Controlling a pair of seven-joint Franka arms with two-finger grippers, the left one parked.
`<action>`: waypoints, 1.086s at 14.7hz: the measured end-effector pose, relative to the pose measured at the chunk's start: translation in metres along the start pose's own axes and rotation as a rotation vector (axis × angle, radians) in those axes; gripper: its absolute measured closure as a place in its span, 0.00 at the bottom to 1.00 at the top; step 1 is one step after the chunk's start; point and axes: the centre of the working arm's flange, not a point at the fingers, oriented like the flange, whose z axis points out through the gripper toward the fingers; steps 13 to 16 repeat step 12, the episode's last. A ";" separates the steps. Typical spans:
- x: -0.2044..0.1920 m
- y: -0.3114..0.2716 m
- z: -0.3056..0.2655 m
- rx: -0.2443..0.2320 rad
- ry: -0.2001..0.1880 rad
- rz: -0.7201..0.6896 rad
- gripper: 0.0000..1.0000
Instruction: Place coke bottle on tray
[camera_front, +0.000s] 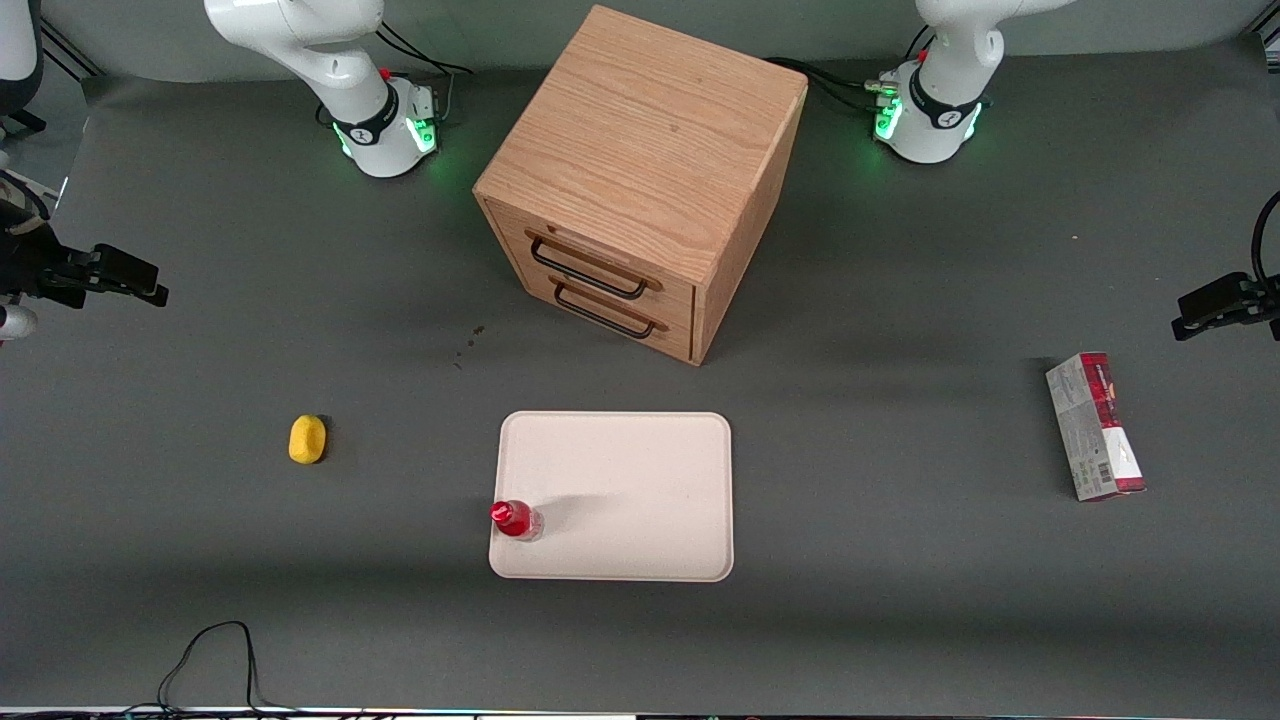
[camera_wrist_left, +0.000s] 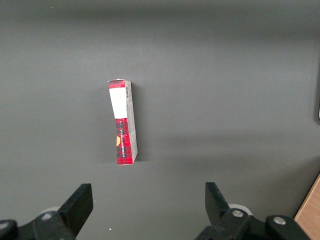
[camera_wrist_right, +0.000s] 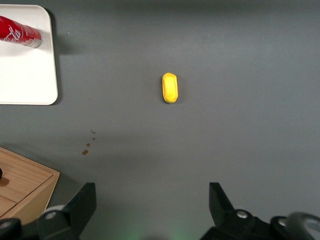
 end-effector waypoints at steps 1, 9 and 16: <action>0.000 0.000 0.000 0.000 -0.001 0.001 0.00; -0.002 -0.002 -0.001 0.000 -0.015 0.002 0.00; -0.003 -0.003 -0.001 0.001 -0.024 0.003 0.00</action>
